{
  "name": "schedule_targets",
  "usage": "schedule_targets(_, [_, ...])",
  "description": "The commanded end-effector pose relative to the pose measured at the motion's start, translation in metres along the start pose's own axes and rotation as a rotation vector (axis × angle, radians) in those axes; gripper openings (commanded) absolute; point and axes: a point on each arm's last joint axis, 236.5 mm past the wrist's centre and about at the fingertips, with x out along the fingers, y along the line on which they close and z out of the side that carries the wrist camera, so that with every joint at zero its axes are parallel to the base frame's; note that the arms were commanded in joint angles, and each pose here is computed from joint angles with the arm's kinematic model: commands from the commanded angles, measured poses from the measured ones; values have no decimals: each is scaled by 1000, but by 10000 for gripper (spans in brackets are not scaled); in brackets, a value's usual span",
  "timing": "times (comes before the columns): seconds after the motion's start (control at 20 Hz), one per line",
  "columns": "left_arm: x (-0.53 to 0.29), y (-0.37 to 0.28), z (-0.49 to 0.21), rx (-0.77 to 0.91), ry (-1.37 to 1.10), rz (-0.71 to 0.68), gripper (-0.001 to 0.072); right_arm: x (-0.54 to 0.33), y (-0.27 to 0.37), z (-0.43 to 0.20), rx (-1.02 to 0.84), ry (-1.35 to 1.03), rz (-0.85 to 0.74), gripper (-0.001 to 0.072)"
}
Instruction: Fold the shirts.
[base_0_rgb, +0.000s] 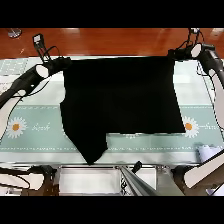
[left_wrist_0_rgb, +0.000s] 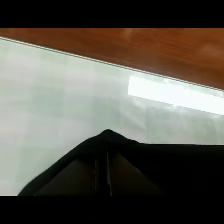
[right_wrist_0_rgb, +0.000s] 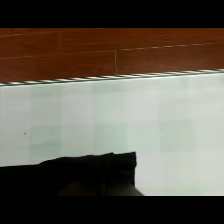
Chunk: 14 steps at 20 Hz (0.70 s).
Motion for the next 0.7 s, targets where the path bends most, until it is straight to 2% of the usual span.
schedule_targets(0.0, [16,-8,-16,10,-2,-3,25,7,2,-10,25,30,14,32])
schedule_targets(0.35, [-10,-13,-24,5,125,-34,26,-7,2,-56,1,240,12,32])
schedule_targets(0.65, [-81,1,-107,-10,626,-74,26,-50,-10,-109,-39,522,-17,32])
